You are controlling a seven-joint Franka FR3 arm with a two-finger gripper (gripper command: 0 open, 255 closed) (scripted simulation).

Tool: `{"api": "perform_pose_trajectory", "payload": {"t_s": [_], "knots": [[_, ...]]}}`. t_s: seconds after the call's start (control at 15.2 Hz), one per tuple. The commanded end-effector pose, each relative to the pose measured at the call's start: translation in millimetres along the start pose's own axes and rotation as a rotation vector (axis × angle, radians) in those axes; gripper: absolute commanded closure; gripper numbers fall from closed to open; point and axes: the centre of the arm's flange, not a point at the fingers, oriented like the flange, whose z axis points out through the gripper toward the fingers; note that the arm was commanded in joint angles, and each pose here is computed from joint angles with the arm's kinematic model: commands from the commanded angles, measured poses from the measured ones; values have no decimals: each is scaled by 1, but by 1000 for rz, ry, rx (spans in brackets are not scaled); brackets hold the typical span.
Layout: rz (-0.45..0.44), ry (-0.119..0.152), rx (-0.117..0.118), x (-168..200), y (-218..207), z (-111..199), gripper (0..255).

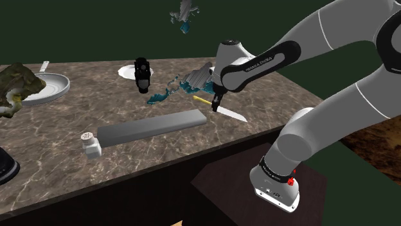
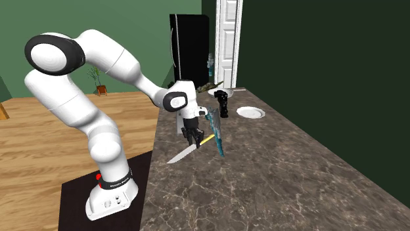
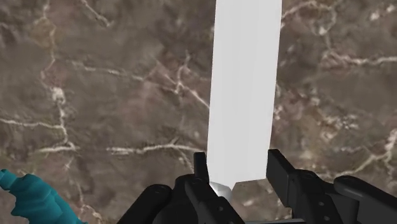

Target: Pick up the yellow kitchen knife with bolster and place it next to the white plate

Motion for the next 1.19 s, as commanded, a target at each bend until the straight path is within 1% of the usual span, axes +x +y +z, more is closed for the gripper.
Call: {"api": "perform_pose_trajectory", "payload": {"t_s": [0.0, 0.13, 1.12], "knots": [[6, -6, 1, -2, 2, 3, 255], [6, -6, 2, -2, 2, 3, 255], [6, -6, 2, -3, 13, -75, 255]]}}
